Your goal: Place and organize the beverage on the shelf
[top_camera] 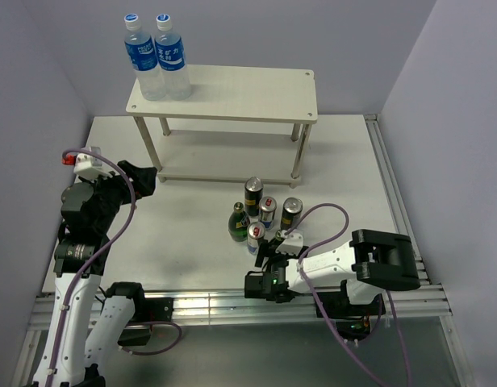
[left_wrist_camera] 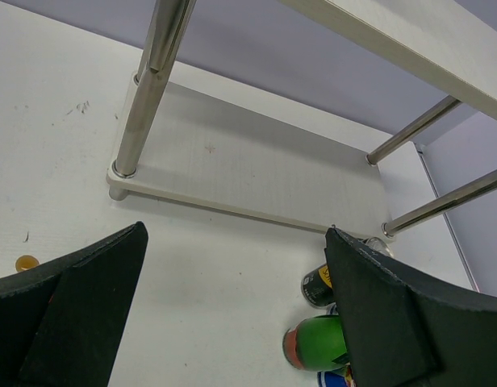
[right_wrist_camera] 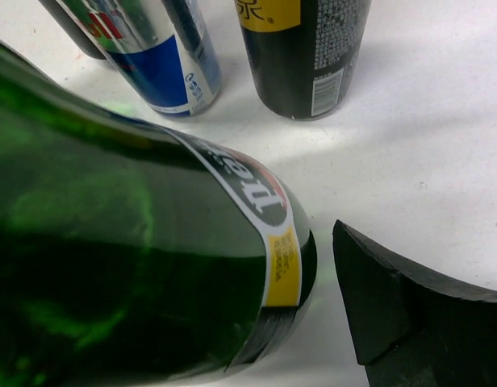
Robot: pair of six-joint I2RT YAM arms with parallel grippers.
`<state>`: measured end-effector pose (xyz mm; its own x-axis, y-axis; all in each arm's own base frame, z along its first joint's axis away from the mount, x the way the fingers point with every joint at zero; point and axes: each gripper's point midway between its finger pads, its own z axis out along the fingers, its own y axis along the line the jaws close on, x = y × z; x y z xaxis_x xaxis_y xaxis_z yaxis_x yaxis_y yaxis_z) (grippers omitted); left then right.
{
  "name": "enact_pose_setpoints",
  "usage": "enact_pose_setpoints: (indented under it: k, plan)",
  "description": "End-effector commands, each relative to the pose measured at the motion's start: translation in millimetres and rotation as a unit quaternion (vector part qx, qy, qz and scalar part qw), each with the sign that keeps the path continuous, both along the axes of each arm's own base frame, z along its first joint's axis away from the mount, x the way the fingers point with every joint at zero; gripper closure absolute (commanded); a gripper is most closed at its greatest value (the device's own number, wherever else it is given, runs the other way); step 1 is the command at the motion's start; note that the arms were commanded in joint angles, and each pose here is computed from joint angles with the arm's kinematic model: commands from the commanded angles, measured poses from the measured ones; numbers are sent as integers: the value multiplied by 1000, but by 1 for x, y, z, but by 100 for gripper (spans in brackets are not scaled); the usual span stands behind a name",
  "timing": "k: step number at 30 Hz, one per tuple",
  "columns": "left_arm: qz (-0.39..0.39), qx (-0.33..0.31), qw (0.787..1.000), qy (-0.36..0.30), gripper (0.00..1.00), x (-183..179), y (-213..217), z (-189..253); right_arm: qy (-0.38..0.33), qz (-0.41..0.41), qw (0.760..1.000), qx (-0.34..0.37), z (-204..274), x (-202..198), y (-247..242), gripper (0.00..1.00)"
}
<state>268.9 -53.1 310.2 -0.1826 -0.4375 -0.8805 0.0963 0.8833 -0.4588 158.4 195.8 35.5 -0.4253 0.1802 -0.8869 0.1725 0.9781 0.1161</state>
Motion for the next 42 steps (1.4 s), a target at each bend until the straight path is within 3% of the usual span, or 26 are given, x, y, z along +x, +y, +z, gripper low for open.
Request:
enact_pose_setpoints:
  k: [1,8,10,14,17,23,30,36,38,40,41,42]
  plan:
    - [-10,7,999,-31,1,1,-2,13,-32,-8,999,10,10,9,9,5]
    - [-13,6,999,-33,1,1,-1,15,-71,-9,997,1,18,17,6,18]
    - [-14,6,999,-33,1,1,-1,15,-78,-9,997,-9,18,18,5,33]
    - [-12,7,999,-34,1,1,0,14,-86,-22,996,-26,24,20,2,83]
    - [-12,7,999,-33,1,1,0,14,-81,-17,996,-29,30,17,7,100]
    - [-10,7,999,-31,1,2,1,13,-59,18,998,0,62,-1,16,100]
    - [-8,7,999,-34,1,1,2,13,-82,59,995,18,141,-27,27,100]
    - [-6,9,999,-33,1,1,4,14,-118,95,987,52,208,-23,47,100]
    - [-7,10,999,-34,1,1,3,14,-140,117,983,8,231,-17,52,100]
    - [-6,10,999,-36,1,0,4,15,-159,119,980,22,261,-13,65,100]
    - [-6,9,999,-35,1,0,4,15,-167,138,975,-46,269,-9,63,100]
    - [-5,10,999,-35,1,0,4,14,-174,133,976,-15,285,-7,74,100]
